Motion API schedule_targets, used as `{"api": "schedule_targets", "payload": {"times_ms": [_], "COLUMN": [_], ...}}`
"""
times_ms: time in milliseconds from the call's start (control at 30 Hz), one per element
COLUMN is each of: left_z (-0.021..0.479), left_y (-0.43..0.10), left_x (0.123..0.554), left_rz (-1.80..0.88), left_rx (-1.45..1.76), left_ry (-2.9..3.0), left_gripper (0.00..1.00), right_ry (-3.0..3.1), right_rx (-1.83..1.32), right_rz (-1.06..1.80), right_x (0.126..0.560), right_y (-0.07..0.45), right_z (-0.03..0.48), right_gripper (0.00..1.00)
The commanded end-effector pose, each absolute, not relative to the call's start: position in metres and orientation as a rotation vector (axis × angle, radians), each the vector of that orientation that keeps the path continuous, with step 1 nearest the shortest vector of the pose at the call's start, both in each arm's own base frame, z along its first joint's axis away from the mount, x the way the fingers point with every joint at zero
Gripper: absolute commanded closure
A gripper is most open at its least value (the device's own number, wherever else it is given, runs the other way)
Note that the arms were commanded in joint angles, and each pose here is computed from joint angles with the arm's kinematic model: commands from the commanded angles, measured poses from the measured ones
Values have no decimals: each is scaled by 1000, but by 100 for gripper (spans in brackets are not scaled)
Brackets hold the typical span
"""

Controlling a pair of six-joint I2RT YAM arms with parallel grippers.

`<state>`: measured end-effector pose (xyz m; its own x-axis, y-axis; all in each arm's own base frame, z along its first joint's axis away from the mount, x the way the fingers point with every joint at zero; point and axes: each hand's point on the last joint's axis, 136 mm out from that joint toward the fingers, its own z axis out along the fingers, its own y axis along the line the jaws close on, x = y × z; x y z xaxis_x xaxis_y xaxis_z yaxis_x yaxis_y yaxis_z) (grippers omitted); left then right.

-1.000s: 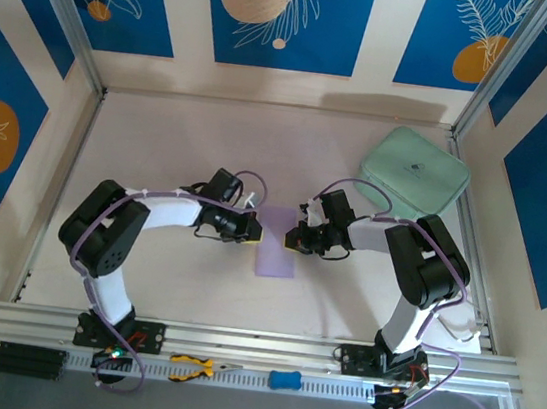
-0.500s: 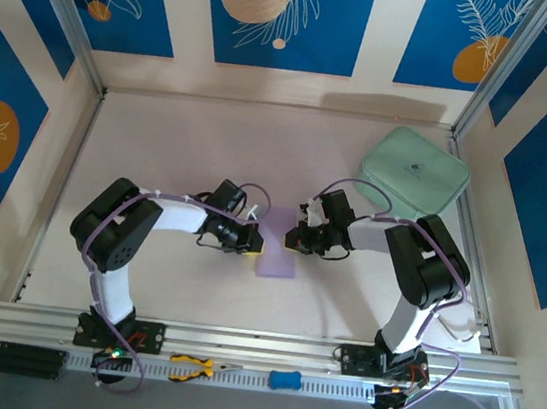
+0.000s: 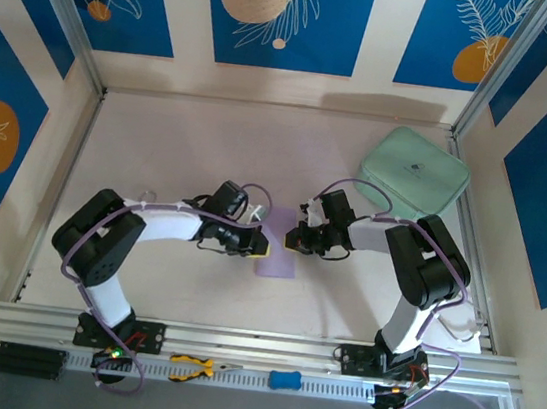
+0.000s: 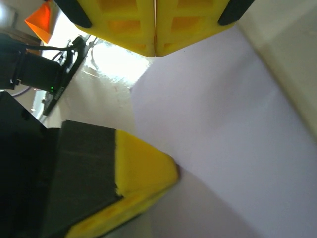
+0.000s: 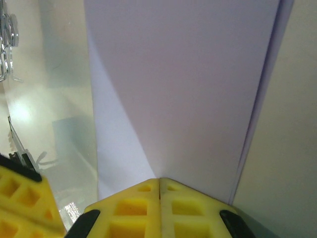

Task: Fold a paper plane with a square sheet of paper (pick it up from the middle)
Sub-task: First fold the square sheet of paper in half at the center of the table.

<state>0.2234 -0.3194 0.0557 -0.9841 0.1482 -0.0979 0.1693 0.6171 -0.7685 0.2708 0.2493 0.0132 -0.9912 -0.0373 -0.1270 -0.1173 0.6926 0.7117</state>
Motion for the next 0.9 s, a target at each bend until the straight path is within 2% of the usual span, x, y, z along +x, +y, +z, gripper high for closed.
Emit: {"api": "schedule_targets", "payload": {"times_ms": [0, 167, 500, 667, 800, 867], "left_z": [48, 36, 94, 106, 103, 100], "left_y": [-322, -314, -302, -300, -307, -311], "left_x": [206, 199, 240, 273, 298, 312], "left_rz": [-1394, -1358, -1251, -1310, -1287, -1298], "left_rx": [264, 236, 142, 74, 112, 120], "left_ry": [2844, 2876, 2660, 2612, 2615, 2613], "left_gripper": [90, 90, 87, 85, 85, 85], "right_ry": [3009, 2987, 2862, 2843, 2817, 2792], "right_rx": [-21, -51, -231, -45, 99, 125], "right_rz": [988, 1035, 1087, 952, 1035, 1115], "right_x": [237, 237, 257, 255, 232, 221], "right_y": [218, 225, 257, 234, 228, 232], "right_z": [-27, -21, 41, 60, 68, 72], "right_gripper": [100, 100, 90, 80, 72, 64]}}
